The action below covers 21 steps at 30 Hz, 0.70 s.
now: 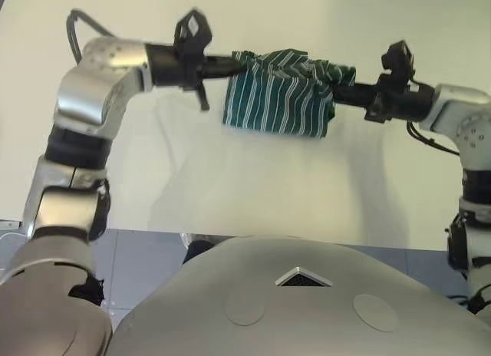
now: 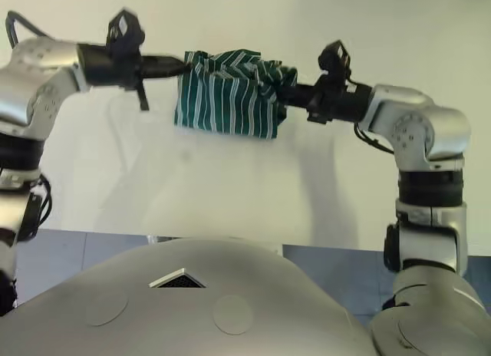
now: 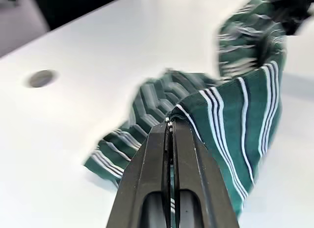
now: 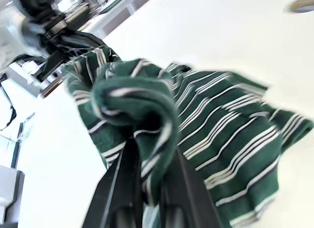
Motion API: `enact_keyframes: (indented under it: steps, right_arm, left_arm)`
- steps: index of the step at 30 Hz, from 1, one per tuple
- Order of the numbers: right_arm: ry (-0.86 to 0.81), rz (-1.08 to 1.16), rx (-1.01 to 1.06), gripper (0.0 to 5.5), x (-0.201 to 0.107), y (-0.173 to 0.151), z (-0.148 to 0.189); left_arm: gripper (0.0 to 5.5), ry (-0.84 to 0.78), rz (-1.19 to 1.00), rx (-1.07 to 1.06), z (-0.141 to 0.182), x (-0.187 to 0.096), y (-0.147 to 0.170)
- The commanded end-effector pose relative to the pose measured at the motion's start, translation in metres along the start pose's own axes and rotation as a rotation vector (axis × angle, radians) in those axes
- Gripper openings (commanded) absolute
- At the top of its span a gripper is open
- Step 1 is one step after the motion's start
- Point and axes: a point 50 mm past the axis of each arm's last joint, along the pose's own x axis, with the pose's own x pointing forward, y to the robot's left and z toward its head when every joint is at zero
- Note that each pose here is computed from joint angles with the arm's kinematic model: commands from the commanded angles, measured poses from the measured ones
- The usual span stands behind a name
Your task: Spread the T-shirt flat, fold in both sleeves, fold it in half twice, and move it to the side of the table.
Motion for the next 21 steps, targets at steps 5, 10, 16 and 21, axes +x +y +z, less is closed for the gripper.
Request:
enact_keyframes:
  steps: [5, 10, 16, 21]
  right_arm:
    - [0.014, -0.256, 0.101, 1.33, 0.025, -0.036, 0.001]
    - [-0.195, -0.322, 0.092, 1.33, -0.008, -0.035, 0.02]
    - [-0.15, -0.115, -0.086, 0.49, 0.044, 0.007, 0.015]
    - [0.009, -0.245, 0.009, 0.0, 0.109, -0.005, -0.028]
  left_arm:
    - [0.74, 0.177, 0.257, -0.055, -0.03, 0.027, 0.039]
    - [0.8, -0.008, 0.482, -0.062, -0.019, -0.007, 0.056]
    - [0.6, -0.206, 0.661, -0.143, -0.012, -0.057, 0.049]
    - [0.05, -0.256, 0.67, -0.152, -0.005, -0.049, 0.039]
